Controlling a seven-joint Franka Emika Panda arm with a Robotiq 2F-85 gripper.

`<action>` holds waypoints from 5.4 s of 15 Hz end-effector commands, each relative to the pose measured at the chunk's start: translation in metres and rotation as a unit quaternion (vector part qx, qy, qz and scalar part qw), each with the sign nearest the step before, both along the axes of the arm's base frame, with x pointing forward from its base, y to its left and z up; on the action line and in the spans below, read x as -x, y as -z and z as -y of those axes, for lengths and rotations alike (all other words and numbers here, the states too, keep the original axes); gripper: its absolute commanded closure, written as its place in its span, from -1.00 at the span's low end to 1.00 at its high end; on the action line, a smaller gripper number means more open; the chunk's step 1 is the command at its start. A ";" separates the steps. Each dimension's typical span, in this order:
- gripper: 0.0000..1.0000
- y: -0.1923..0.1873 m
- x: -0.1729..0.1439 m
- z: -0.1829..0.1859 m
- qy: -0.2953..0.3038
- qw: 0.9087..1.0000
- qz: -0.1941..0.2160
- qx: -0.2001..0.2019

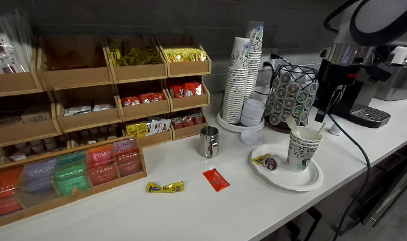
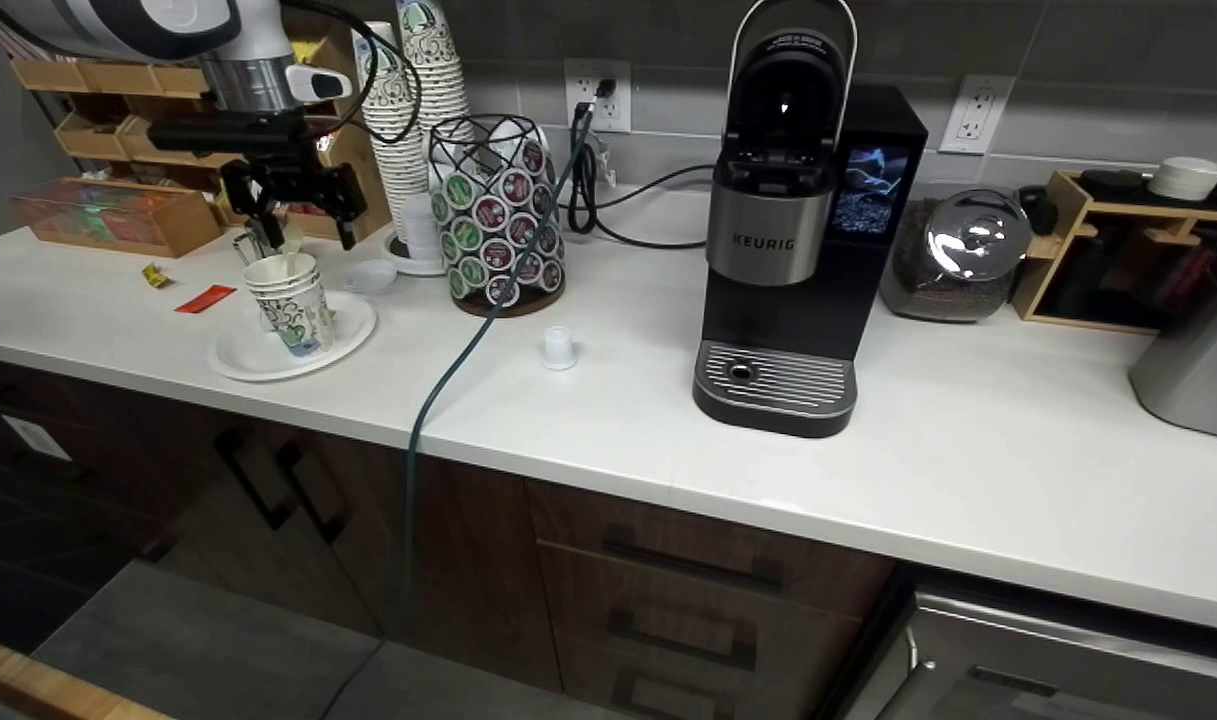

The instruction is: Remove the three coffee cups from the white plate and put them on the right side of the counter

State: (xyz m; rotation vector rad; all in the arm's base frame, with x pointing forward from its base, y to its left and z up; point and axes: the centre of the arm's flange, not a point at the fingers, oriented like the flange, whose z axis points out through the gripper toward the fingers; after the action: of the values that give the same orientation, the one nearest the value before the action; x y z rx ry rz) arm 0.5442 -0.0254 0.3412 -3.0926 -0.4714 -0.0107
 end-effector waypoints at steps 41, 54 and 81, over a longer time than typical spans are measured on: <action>1.00 0.038 -0.021 -0.021 -0.127 0.992 -0.003 -0.008; 0.97 -0.007 -0.029 0.108 0.039 0.999 -0.021 -0.013; -0.76 -0.053 0.015 0.206 0.186 0.980 0.044 -0.049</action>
State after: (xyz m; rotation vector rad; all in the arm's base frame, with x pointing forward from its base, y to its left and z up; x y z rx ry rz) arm 0.5287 -0.2313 0.3949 -3.0408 0.1102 -0.1711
